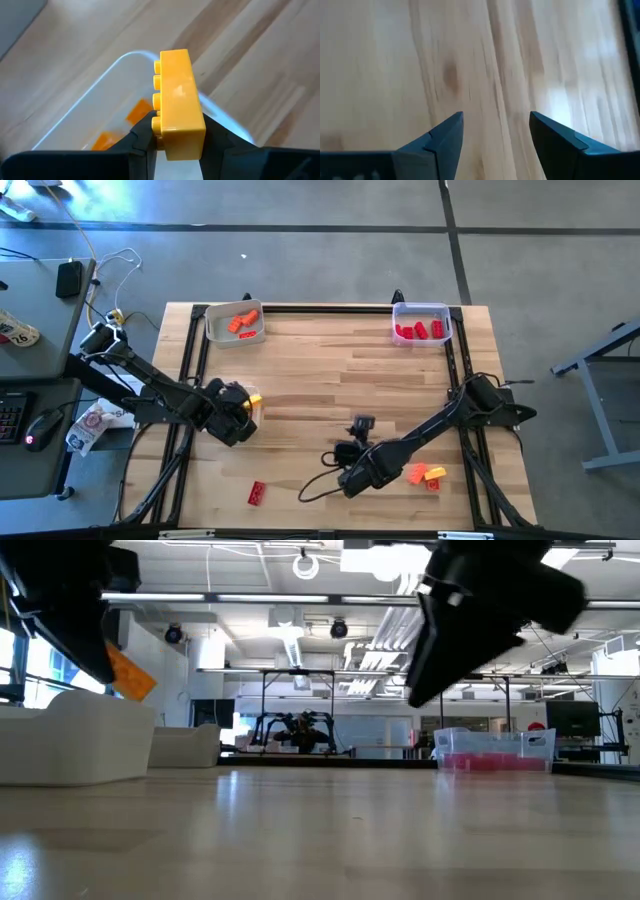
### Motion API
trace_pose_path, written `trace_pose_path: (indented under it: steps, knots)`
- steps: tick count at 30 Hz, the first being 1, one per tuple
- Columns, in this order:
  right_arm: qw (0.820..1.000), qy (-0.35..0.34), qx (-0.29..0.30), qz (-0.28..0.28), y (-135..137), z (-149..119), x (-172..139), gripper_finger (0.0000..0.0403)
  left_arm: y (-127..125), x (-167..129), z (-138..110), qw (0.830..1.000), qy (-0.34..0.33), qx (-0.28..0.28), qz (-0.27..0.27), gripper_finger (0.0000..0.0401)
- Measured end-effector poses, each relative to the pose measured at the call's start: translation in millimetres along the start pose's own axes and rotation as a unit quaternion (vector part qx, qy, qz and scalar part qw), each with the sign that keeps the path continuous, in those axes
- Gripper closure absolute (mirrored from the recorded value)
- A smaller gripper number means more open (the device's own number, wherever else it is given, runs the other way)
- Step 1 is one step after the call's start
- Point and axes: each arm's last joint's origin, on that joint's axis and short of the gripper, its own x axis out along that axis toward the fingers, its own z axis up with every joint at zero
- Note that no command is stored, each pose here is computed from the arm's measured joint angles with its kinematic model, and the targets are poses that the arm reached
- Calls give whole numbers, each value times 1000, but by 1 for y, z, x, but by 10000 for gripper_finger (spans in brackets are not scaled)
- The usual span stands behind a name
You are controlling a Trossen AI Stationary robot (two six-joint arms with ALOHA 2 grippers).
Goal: Sort & place blocks by color
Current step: Put the yellow game piece into the white bin
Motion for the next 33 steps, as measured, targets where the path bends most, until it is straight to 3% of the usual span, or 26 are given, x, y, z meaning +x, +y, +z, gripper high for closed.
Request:
trace_pose_path:
  steps: [11,16,22,33]
  knots:
    - [984,175,-5,15,-13,-14,-41,189,3,-3,-9,999,38,-10,9,319]
    - [967,250,-23,36,-9,-29,-56,189,7,0,-16,995,100,-12,25,319]
    - [951,289,-85,72,4,-47,-74,189,15,12,-30,986,164,-4,39,318]
    - [937,306,-125,112,22,-67,-95,189,18,16,-34,983,178,-24,45,278]
